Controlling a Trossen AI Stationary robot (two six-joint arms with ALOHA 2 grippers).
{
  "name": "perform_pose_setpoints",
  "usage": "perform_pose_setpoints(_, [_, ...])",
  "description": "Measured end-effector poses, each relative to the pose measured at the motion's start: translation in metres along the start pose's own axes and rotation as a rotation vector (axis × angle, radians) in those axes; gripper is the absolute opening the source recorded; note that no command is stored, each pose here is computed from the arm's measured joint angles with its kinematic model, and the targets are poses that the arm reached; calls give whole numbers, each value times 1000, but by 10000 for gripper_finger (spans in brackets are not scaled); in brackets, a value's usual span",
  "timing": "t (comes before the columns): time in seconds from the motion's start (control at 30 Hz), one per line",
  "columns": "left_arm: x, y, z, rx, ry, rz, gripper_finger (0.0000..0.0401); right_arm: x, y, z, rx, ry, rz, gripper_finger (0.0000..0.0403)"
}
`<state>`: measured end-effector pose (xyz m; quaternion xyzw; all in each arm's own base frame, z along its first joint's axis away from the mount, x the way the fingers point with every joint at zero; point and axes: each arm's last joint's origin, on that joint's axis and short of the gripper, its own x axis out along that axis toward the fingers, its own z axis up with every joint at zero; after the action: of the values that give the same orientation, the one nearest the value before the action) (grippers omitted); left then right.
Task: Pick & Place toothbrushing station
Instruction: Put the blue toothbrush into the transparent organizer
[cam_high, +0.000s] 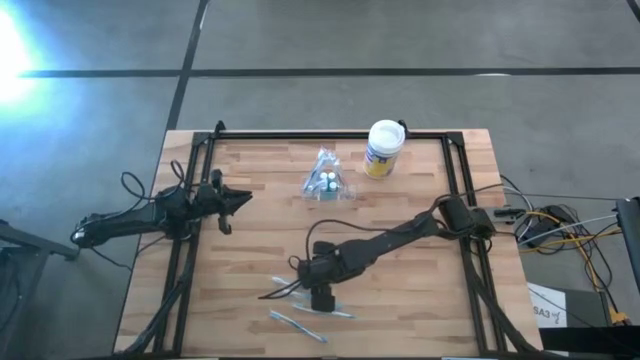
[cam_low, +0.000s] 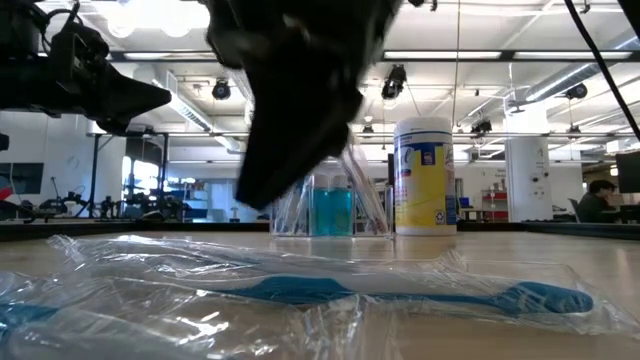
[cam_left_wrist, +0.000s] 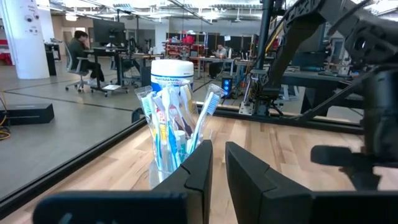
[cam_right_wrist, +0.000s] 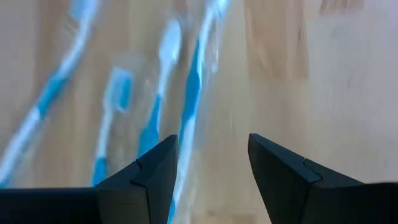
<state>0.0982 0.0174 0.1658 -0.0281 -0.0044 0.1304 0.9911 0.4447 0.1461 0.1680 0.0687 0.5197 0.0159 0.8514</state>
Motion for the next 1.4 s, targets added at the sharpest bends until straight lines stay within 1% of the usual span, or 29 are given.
perform_pose_setpoints(0.13, [0,0,0,0,0,0,48,-7,5,13,-46,-66,10,189])
perform_pose_setpoints(0.23, [0,0,0,0,0,0,49,-3,5,19,-46,-80,3,189])
perform_pose_setpoints(0.43, [0,0,0,0,0,0,49,13,4,24,-72,-35,-18,189])
perform_pose_setpoints(0.63, [0,0,0,0,0,-1,49,37,4,24,-104,47,-38,189])
perform_pose_setpoints(0.73, [0,0,0,0,0,-1,49,41,4,25,-102,63,-32,189])
perform_pose_setpoints(0.87, [0,0,0,0,0,0,49,38,2,27,-102,69,-32,180])
perform_pose_setpoints(1.0, [0,0,0,0,1,-1,49,36,-2,26,-88,91,-40,155])
perform_pose_setpoints(1.27, [0,0,0,0,1,-1,49,41,-14,21,-57,139,-12,78])
perform_pose_setpoints(1.4, [0,0,0,0,2,-1,49,39,-16,23,-75,144,-13,37])
